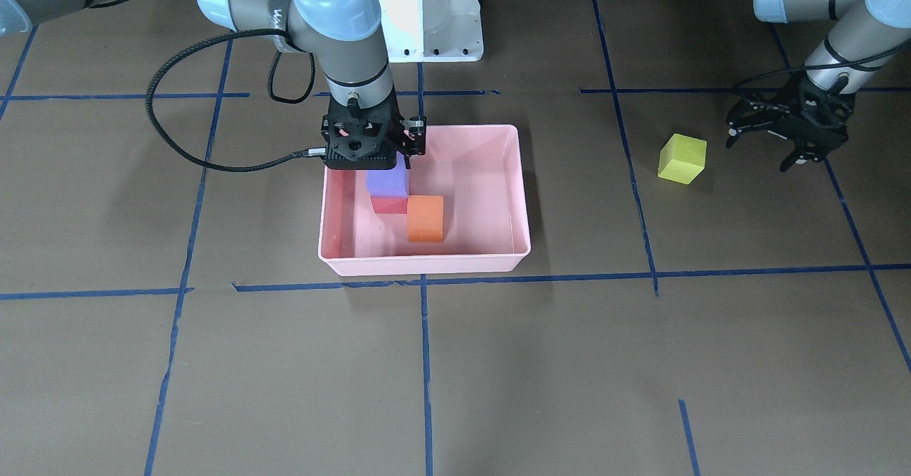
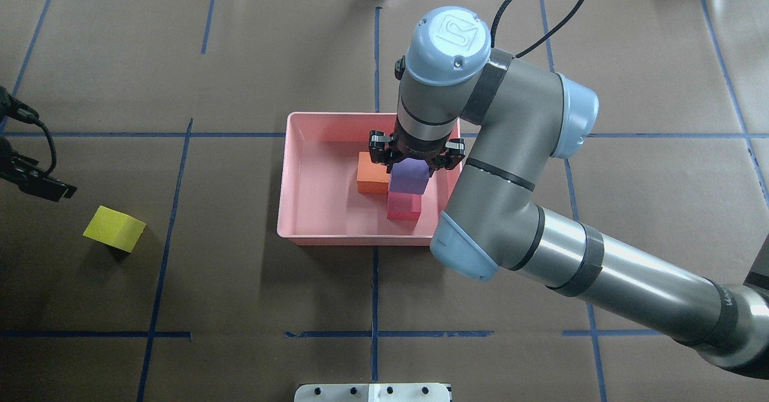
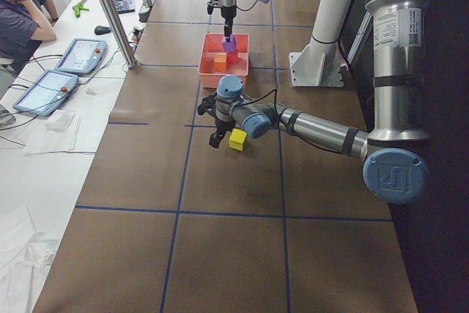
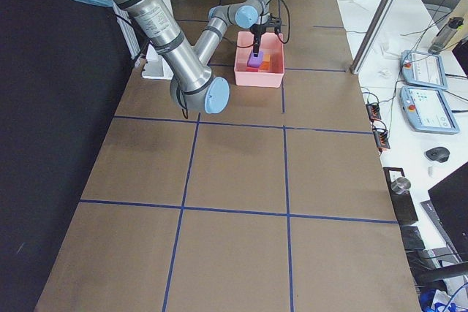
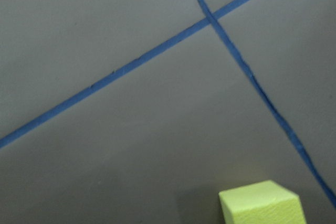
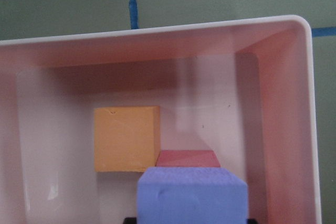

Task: Place blocks into pink bin with both arms
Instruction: 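Release the purple cube in the bin while the left gripper reaches the yellow cube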

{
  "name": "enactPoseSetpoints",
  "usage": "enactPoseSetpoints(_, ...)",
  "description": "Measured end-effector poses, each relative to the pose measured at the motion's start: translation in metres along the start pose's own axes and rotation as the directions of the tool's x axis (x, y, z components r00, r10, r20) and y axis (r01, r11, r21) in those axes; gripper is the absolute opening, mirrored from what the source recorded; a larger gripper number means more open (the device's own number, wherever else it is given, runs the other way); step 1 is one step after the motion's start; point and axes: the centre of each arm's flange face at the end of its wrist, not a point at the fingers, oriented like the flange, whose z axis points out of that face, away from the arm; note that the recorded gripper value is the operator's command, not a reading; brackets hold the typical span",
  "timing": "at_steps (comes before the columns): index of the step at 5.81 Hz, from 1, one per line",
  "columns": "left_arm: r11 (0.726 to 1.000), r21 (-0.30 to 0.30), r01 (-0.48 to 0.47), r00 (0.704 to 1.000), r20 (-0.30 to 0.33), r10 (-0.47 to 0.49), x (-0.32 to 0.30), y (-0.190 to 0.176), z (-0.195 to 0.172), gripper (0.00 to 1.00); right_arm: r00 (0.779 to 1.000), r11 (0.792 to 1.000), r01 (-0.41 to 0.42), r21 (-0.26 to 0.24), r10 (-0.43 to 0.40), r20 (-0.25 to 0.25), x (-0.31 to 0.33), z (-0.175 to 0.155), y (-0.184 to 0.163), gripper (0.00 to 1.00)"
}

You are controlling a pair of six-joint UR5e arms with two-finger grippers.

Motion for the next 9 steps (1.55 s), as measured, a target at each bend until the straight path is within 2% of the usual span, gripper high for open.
enactPoseSetpoints(1,0.998,0.017,0.065,0.998,-0.007,-0.065,0.001,0.002,0.0,1.0,1.0,1.0,0.021,0.005,-0.021,-0.002,0.003,-0.001,-0.005,1.0)
enactPoseSetpoints(4,0.991,0.062,0.115,0.992,-0.052,-0.112,0.027,0.016,0.026,1.0,0.992,0.992,0.123,-0.006,-0.123,0.023,0.057,-0.029,-0.04,1.0)
enactPoseSetpoints(6,0.989,0.077,0.125,0.992,-0.047,-0.121,0.075,0.027,0.056,1.0,0.981,0.982,0.19,0.002,-0.189,0.029,0.109,-0.043,-0.039,1.0)
enactPoseSetpoints(8,0.99,0.061,0.126,0.992,-0.022,-0.125,0.092,0.039,0.08,1.0,0.98,0.98,0.198,0.003,-0.198,0.027,0.12,-0.045,-0.038,1.0)
enactPoseSetpoints(9,0.99,0.049,0.129,0.992,-0.005,-0.129,0.093,0.043,0.092,0.52,0.98,0.98,0.198,0.002,-0.198,0.026,0.122,-0.045,-0.037,1.0)
